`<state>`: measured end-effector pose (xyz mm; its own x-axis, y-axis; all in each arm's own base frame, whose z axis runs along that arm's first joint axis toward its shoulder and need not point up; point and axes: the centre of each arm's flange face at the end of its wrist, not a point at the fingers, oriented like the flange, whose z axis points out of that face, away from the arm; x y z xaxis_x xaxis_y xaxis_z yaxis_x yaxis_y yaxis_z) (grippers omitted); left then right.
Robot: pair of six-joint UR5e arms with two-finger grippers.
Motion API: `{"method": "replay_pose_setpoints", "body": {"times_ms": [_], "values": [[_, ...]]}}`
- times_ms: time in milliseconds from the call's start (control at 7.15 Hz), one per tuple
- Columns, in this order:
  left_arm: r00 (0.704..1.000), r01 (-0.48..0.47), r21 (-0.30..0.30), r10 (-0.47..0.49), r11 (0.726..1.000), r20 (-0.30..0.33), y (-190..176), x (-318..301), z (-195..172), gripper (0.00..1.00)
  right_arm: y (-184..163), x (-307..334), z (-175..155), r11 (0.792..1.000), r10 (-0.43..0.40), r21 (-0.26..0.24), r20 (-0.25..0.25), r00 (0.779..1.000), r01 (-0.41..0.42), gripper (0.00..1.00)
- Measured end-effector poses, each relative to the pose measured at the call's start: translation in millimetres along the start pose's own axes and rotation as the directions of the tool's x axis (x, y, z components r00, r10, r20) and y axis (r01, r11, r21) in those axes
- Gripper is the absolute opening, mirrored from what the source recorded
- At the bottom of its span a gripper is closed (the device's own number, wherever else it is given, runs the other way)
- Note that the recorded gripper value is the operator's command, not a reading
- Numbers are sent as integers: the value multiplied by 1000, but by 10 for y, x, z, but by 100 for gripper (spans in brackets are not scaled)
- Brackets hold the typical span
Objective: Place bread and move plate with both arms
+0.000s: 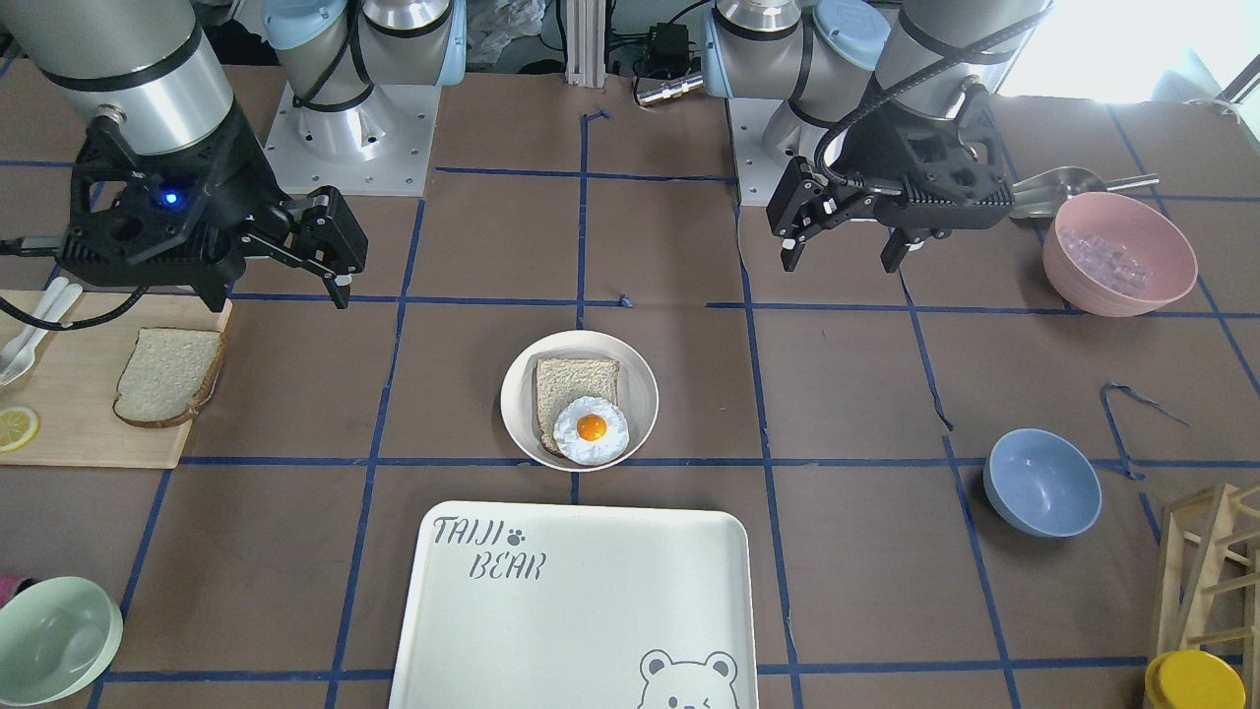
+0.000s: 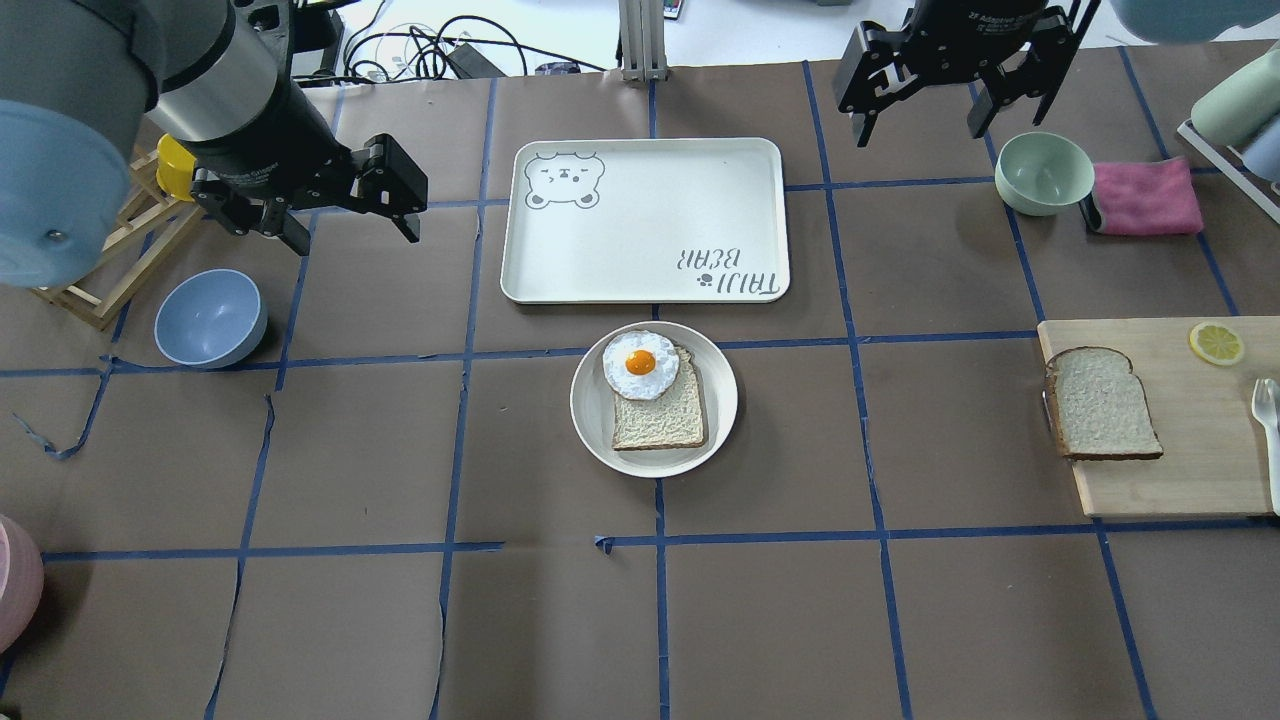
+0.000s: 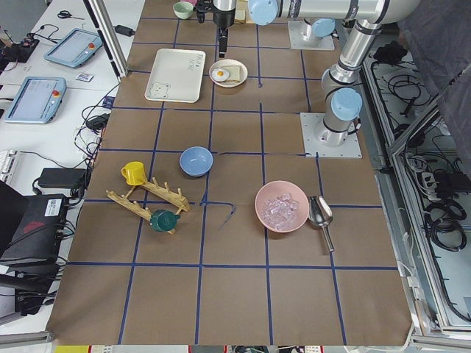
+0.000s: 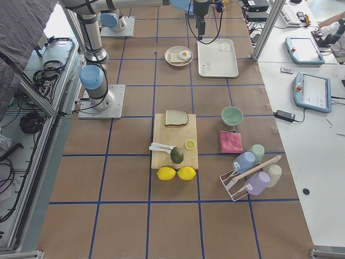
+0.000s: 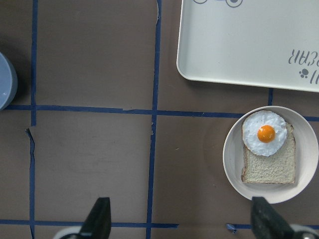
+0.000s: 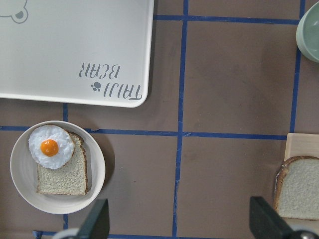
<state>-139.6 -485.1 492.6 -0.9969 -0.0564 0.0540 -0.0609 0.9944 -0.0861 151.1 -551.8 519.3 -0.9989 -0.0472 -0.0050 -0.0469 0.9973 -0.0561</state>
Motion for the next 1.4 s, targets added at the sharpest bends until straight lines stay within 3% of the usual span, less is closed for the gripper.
{"method": "replay_pose_setpoints", "body": {"times_ms": [979, 1119, 1399], "values": [[1000, 0, 0, 0, 1000, -1, 1, 2, 0, 100, 1, 13, 19, 1000, -1, -6, -13, 1000, 1, 100], [1000, 0, 0, 0, 1000, -1, 1, 3, 0, 100, 24, 86, 96, 999, -1, -38, -50, 999, -1, 100], [1000, 0, 0, 0, 1000, -1, 1, 4, 0, 100, 148, 475, 484, 986, 20, -157, -188, 982, -50, 100]]}}
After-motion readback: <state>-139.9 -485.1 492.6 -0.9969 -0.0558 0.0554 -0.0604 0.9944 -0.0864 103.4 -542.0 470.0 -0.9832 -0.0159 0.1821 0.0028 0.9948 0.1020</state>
